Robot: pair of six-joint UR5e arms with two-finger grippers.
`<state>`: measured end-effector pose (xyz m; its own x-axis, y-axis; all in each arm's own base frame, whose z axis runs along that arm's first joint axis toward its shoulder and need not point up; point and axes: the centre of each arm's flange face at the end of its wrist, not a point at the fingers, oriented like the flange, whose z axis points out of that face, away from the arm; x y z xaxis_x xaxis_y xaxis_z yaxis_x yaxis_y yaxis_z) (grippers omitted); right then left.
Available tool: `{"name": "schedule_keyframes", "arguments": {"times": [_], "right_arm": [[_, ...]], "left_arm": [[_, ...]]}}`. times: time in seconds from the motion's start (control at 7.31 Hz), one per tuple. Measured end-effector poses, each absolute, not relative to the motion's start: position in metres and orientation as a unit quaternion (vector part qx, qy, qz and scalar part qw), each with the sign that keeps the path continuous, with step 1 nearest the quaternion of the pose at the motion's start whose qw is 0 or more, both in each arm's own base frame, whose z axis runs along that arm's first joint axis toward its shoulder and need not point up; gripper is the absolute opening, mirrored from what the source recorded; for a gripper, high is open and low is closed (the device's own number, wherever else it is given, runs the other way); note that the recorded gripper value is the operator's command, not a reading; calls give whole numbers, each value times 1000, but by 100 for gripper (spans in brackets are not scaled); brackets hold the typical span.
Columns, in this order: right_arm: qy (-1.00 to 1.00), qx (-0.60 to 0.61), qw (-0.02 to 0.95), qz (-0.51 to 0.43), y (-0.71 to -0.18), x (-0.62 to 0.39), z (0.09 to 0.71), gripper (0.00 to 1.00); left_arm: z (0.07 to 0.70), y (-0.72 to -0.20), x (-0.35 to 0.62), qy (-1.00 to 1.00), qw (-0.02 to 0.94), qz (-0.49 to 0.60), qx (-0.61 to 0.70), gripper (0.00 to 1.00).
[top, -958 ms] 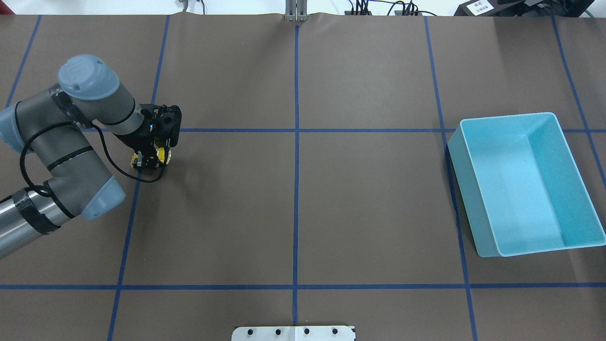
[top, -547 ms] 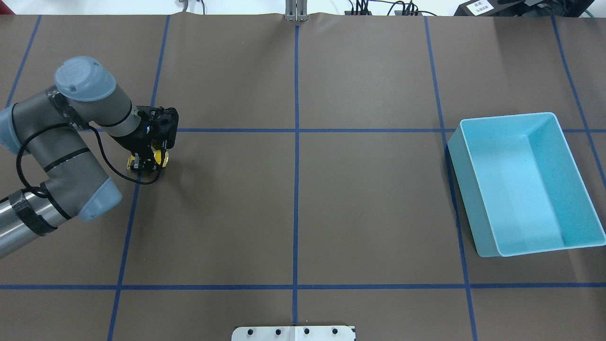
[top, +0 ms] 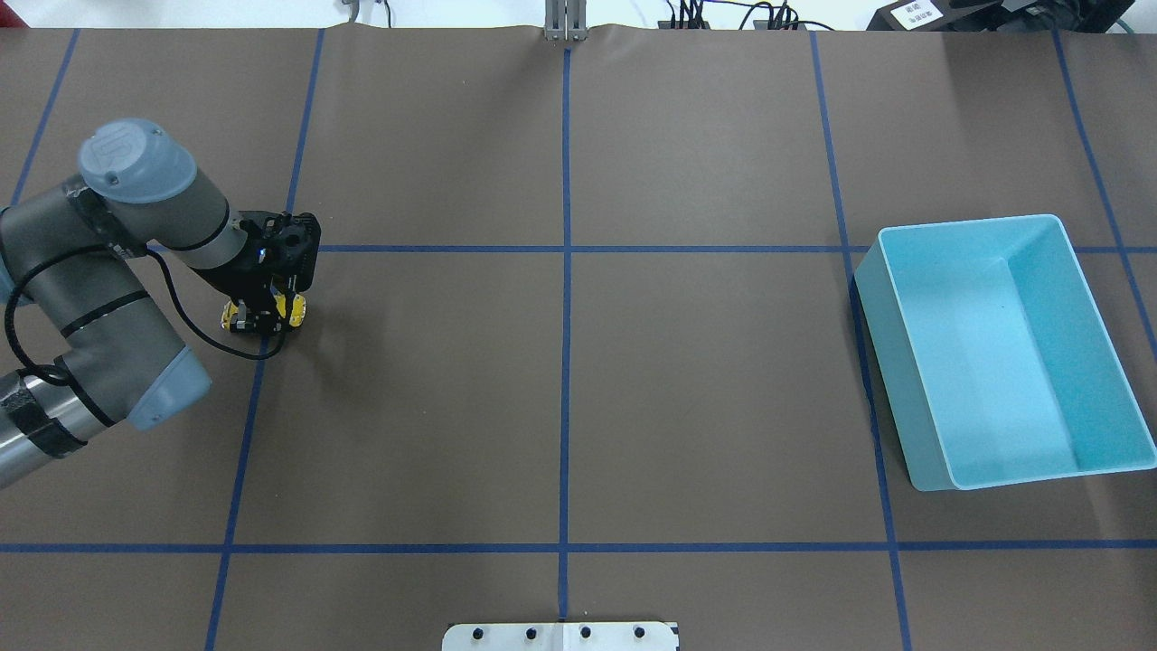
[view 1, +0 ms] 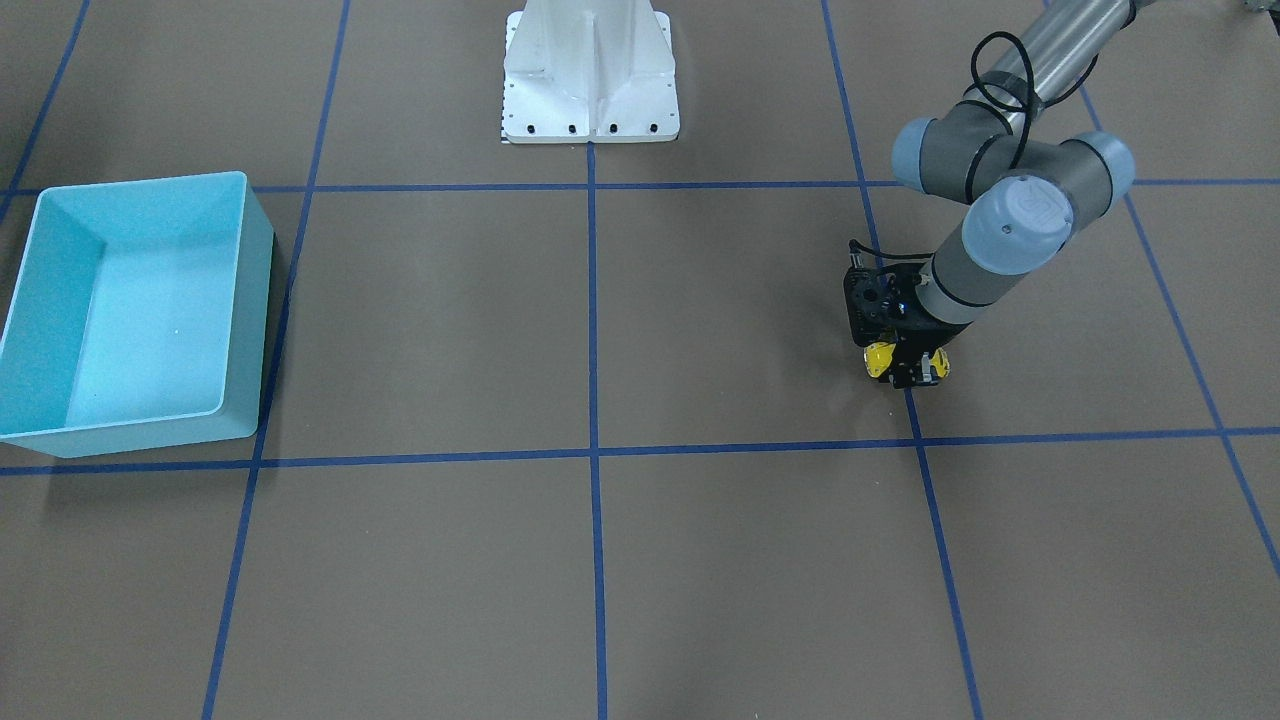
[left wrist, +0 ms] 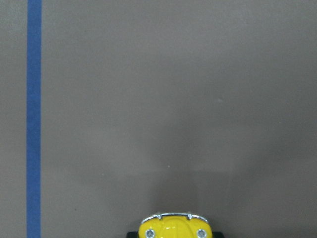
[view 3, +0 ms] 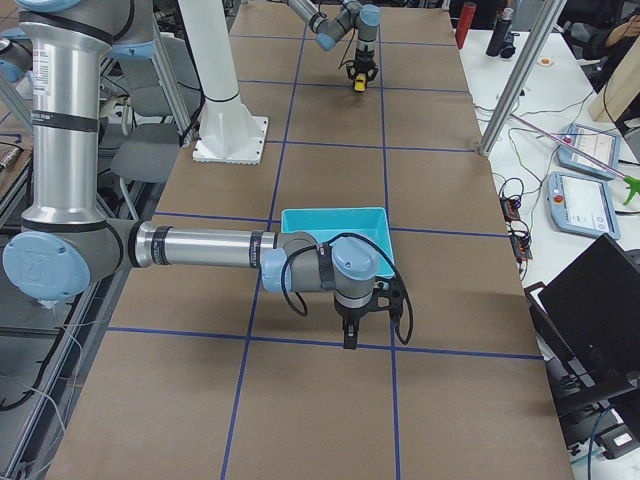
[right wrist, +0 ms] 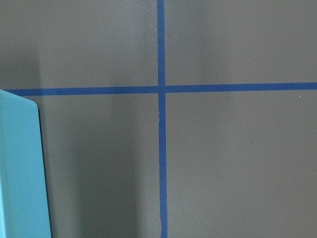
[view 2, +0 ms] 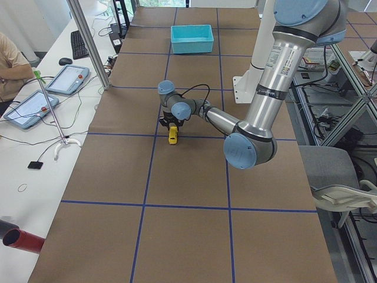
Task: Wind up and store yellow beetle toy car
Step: 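Drag the car farther backward toward the table edge with the left gripper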
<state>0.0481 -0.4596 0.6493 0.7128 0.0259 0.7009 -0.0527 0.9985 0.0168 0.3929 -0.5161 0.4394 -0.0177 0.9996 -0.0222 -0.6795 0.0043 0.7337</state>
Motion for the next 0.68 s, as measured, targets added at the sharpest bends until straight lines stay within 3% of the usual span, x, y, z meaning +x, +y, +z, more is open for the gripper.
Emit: {"name": "schedule_keyframes", "arguments": {"times": [0.68], "right_arm": [[-378,18,925,21,-460,48,649,100]], "left_arm": [[467,-511,366,293,635,656,282,0]]}}
